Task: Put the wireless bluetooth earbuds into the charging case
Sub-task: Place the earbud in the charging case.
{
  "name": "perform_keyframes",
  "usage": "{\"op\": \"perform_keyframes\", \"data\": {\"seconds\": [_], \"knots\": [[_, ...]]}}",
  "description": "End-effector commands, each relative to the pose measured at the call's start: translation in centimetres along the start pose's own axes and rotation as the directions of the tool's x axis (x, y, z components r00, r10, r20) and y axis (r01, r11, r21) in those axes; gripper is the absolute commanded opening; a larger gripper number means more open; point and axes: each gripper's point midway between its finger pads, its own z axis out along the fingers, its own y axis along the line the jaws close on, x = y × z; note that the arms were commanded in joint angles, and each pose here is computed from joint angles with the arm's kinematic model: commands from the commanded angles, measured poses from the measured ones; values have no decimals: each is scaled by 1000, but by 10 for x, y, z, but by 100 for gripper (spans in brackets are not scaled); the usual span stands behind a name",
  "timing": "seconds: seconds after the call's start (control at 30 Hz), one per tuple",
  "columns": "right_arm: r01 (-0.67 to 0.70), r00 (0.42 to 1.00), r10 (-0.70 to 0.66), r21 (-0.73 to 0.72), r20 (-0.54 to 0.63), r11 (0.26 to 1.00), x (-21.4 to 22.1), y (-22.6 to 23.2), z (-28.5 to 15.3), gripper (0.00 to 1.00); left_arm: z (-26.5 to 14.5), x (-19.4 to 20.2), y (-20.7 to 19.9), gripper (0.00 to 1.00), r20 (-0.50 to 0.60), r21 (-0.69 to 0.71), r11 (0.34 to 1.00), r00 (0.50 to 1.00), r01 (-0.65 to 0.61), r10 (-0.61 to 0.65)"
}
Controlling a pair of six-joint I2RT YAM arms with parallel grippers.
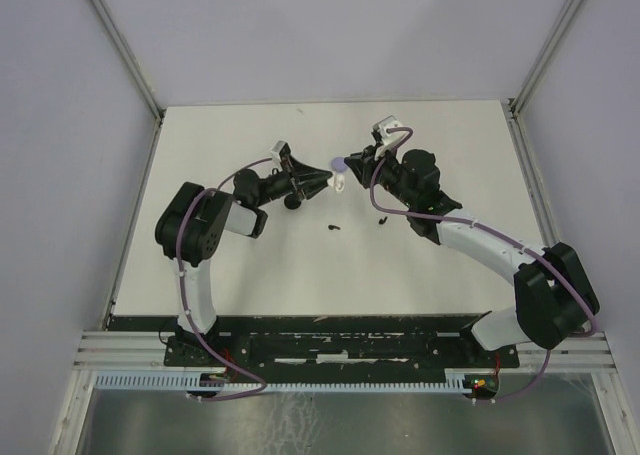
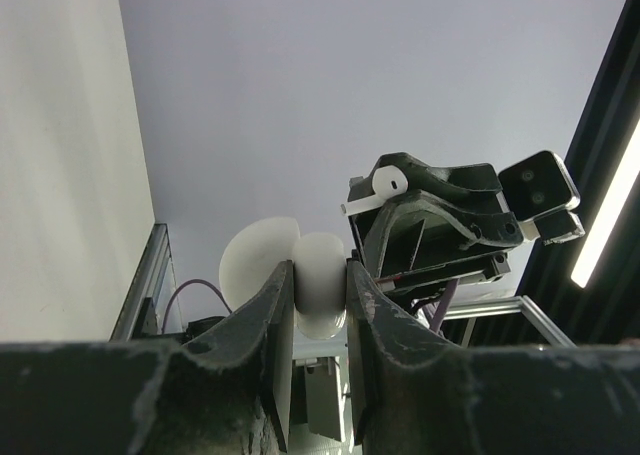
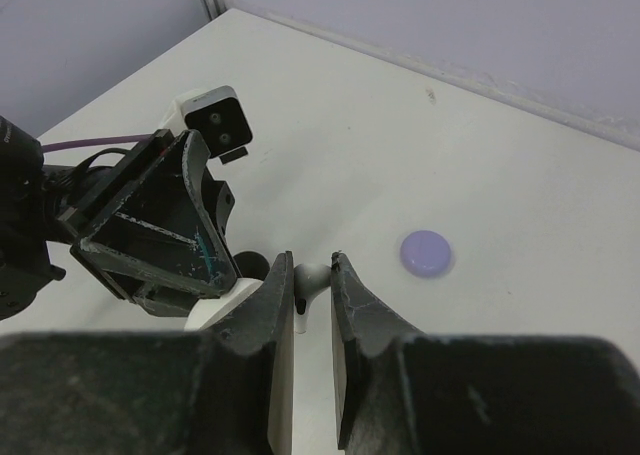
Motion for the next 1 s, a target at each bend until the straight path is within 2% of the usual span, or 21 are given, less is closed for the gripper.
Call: {"op": "perform_keyframes", "data": {"seconds": [0.0,0.97], "knots": [[31,996,-28,-39,89,999,-27,11,-4,3,8,9,-24,3,-53,69,996,997,-51,55],[51,997,-45,-85,66,995,-16,23,-6,2,20,11,-33,3,-67,82,995,996,-57,62]]}}
